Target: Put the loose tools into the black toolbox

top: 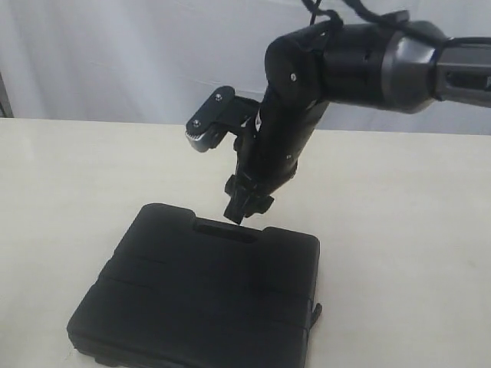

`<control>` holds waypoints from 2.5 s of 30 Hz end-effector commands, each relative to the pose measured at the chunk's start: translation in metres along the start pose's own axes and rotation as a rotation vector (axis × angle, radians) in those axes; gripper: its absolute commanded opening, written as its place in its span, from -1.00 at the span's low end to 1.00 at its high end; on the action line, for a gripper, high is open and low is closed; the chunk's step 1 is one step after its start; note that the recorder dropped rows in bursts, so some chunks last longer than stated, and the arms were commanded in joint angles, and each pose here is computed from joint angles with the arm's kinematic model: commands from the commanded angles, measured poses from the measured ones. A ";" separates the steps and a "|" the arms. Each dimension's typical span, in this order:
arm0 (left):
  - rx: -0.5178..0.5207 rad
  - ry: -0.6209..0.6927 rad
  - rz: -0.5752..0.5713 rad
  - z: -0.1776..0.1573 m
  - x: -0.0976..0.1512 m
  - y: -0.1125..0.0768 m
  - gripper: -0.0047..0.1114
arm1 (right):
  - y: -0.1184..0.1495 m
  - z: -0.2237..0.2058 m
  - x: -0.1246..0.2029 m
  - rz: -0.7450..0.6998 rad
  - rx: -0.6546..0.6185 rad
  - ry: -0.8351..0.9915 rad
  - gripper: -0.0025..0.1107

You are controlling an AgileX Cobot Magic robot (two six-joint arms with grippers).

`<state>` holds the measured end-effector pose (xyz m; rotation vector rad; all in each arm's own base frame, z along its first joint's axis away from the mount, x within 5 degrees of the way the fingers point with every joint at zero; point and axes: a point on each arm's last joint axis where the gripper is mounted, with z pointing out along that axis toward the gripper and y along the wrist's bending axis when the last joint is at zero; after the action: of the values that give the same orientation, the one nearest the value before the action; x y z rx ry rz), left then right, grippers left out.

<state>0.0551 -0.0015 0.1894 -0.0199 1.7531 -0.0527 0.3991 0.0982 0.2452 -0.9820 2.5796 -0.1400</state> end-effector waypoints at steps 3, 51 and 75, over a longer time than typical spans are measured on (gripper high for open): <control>0.003 0.000 -0.004 0.000 0.001 0.000 -0.92 | 0.012 -0.079 0.015 0.143 -0.067 0.005 0.05; 0.003 0.000 -0.004 0.000 0.001 0.000 -0.92 | 0.091 -0.218 0.137 0.405 -0.139 -0.720 -0.96; 0.003 0.000 -0.004 0.000 0.001 0.000 -0.92 | 0.128 -0.120 0.260 0.937 -0.031 -0.914 -0.96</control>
<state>0.0551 -0.0015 0.1894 -0.0199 1.7531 -0.0527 0.1046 0.0260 0.2593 0.1482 1.9481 0.5504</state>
